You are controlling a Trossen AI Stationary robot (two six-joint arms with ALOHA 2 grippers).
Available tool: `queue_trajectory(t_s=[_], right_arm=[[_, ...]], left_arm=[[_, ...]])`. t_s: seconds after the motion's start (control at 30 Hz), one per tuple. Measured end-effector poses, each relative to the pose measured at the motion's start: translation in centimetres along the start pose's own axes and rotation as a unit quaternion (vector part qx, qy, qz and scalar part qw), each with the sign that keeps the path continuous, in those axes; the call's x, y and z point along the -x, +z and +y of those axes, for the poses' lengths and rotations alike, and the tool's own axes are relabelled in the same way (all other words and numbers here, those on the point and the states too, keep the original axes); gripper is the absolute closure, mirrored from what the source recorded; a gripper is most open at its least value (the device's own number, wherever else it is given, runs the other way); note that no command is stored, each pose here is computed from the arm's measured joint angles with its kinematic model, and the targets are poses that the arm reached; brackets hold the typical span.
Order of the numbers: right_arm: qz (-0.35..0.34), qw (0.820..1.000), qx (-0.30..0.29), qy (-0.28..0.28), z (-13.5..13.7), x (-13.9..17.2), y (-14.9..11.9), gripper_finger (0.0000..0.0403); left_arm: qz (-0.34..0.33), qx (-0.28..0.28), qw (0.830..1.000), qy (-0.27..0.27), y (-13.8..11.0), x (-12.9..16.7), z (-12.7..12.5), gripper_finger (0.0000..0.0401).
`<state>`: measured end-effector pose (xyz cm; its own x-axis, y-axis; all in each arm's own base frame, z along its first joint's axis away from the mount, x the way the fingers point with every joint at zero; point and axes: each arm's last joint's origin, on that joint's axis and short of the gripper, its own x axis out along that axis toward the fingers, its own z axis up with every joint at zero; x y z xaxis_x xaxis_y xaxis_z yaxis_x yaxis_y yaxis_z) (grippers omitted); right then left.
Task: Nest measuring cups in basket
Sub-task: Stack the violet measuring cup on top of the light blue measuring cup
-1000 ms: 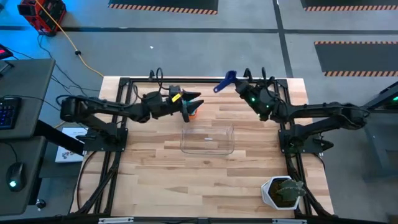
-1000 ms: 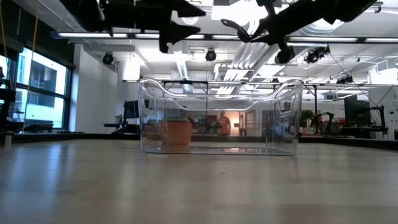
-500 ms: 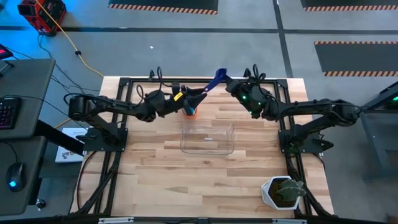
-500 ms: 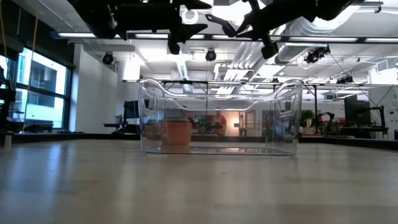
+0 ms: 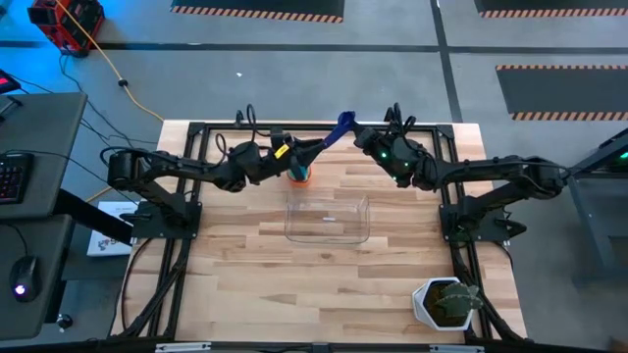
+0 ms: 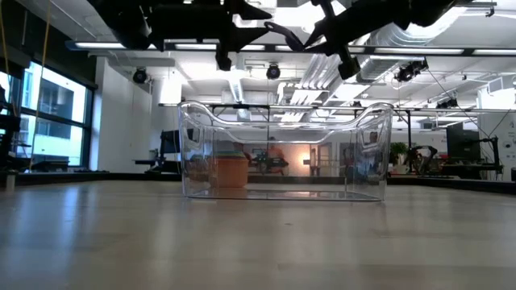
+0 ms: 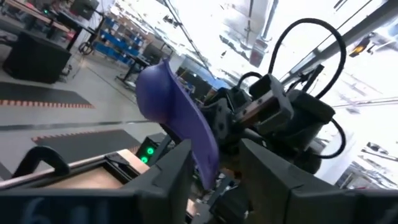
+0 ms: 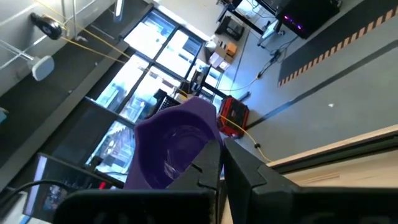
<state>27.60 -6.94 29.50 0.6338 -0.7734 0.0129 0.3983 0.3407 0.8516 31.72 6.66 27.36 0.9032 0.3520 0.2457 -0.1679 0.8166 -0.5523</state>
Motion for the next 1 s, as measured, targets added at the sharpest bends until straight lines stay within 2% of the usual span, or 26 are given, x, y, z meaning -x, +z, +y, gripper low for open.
queue_trajectory(t_s=[0.27, 0.53, 0.7, 1.0], right_arm=[[0.003, 1.0, -0.006, 0.002, 0.0, 0.0, 0.0, 0.0403], [0.011, 1.0, -0.005, 0.005, 0.0, 0.0, -0.1, 0.0403], [0.016, 1.0, -0.002, 0.004, 0.0, 0.0, -0.1, 0.0403], [0.008, 1.0, 0.005, -0.005, -0.2, 0.0, -0.1, 0.0403]], left_arm=[[0.027, -0.014, 0.999, 0.019, -0.7, 0.1, 0.1, 0.0317], [0.014, -0.028, 0.999, 0.014, -0.1, -0.3, -0.3, 0.0354], [0.016, -0.069, 0.997, 0.016, 0.2, -0.8, -0.6, 0.0393], [0.042, -0.087, 0.995, 0.032, 0.2, -1.1, -0.4, 0.0398]])
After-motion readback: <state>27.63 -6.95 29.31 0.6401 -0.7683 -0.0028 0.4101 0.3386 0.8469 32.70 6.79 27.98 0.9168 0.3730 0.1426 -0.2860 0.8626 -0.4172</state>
